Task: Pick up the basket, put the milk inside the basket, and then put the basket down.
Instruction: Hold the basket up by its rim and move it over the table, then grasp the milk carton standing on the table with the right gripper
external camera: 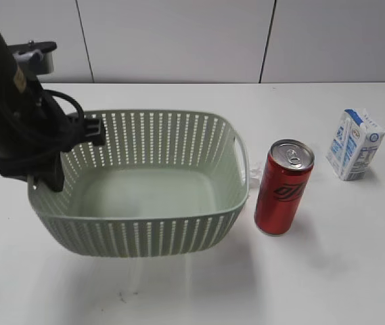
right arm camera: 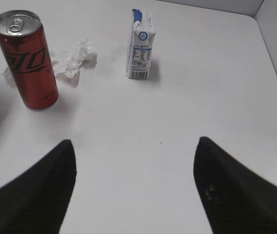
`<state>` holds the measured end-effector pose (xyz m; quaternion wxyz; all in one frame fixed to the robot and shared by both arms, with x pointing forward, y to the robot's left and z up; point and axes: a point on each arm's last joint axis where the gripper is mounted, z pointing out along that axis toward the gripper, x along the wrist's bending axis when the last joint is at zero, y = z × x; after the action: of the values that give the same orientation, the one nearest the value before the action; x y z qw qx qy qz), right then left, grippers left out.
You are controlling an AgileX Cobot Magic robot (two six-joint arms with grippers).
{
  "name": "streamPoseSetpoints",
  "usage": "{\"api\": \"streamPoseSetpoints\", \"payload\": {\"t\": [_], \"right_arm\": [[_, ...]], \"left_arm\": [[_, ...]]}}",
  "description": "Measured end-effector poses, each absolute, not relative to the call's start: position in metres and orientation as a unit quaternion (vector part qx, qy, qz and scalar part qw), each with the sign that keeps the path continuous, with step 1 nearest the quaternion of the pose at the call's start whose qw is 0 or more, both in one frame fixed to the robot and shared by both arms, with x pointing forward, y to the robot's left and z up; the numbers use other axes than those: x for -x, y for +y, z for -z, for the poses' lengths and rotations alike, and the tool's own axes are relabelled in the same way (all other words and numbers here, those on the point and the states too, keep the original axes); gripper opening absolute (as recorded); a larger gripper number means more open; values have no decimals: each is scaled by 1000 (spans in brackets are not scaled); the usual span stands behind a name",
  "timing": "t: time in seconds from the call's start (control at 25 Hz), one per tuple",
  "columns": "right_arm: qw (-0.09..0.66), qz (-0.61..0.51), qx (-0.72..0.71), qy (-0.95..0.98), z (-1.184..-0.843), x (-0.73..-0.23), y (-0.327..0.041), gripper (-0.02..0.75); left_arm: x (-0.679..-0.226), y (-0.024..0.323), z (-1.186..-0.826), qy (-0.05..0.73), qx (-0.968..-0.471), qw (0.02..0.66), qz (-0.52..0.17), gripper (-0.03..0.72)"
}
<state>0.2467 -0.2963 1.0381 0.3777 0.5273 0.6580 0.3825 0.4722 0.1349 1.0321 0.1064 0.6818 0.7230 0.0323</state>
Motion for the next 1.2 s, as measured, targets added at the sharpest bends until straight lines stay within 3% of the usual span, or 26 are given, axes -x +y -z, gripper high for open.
{"api": "streamPoseSetpoints", "payload": {"t": [0.24, 0.64, 0.88, 1.2], "right_arm": [[378, -382, -527, 658, -1038, -247, -296, 590], [374, -408, -547, 628, -1056, -253, -296, 590], [319, -356, -583, 657, -1081, -307, -291, 590], [247, -267, -605, 708, -1099, -426, -279, 590]], "left_arm": [[-454, 142, -998, 723, -688, 60, -23, -1], [-453, 136, -989, 735, -670, 102, 4, -1], [-455, 138, -989, 729, -677, 103, -10, -1], [-454, 138, -989, 729, -677, 102, -10, -1]]}}
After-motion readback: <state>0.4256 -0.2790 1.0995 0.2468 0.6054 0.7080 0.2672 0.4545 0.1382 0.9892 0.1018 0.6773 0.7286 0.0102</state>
